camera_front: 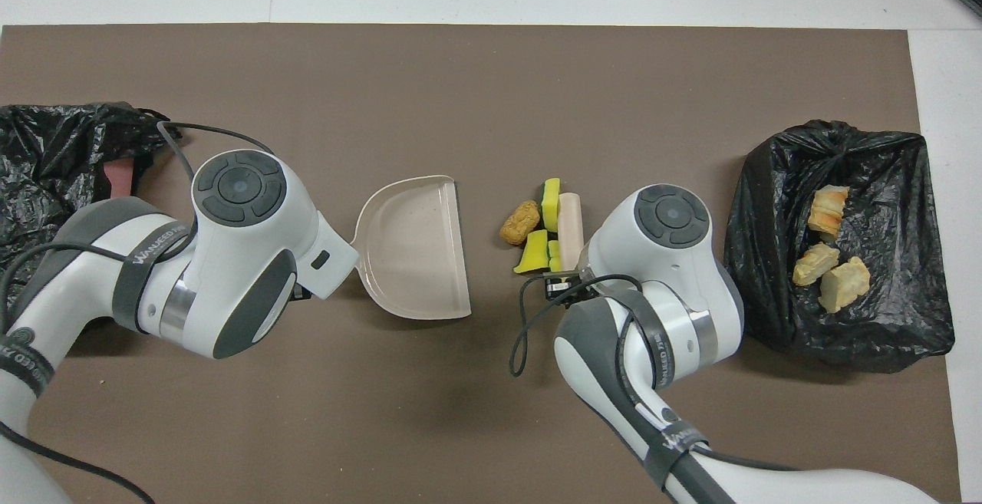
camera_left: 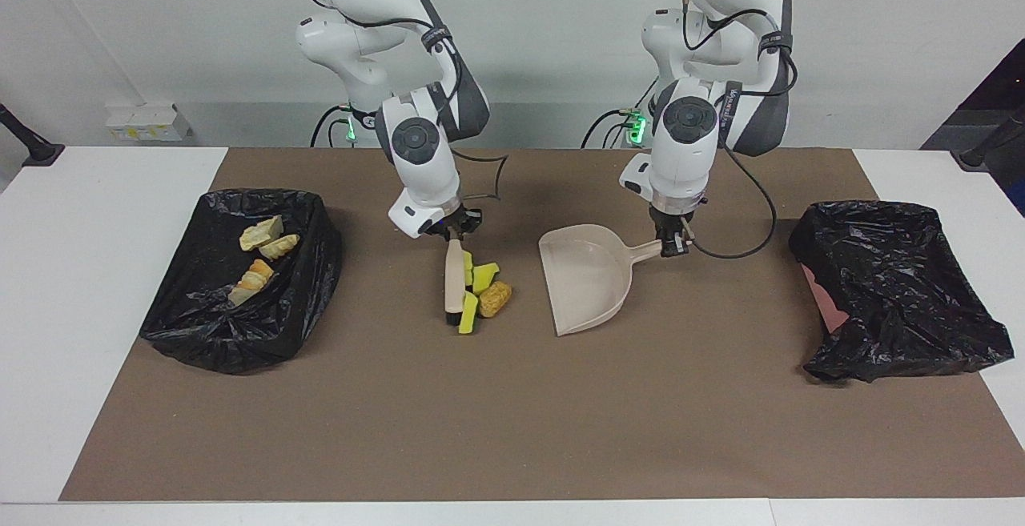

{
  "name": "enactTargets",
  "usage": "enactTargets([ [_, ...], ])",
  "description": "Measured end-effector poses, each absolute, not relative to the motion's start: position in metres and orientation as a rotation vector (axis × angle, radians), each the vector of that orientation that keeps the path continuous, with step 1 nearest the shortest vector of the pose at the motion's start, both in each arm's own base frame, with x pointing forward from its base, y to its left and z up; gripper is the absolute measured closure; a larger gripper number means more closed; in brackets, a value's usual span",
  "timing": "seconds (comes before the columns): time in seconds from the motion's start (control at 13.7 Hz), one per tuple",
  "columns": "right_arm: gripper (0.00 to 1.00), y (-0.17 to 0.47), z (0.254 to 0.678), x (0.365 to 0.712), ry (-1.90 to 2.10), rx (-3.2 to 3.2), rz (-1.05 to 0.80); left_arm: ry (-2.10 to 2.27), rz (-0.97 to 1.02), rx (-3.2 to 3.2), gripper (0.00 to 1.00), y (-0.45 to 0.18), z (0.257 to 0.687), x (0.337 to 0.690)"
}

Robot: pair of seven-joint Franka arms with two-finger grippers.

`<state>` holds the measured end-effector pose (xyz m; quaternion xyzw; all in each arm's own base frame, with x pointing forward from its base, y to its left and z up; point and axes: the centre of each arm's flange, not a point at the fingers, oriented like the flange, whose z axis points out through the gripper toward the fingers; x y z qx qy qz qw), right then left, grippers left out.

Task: Sweep and dump trash in bin
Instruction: 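Sweep the yellow sponges and bread chunk into the dustpan with the right gripper's brush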

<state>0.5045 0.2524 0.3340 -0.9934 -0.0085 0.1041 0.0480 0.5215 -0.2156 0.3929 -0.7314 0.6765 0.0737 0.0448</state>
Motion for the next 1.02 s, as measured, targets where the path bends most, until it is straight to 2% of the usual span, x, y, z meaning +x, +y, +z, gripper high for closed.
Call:
enactTargets([
  [0.59, 0.75, 0.334, 0.324, 0.478, -0.045, -2.952, 0.293, 2.042, 0.225, -2.254, 0.68, -0.217, 0.393, 0.519],
  [1.02, 0.75, 0.387, 0.337, 0.461, -0.043, -2.835, 0.277, 2.041, 0.224, -2.254, 0.68, -0.218, 0.393, 0.519],
])
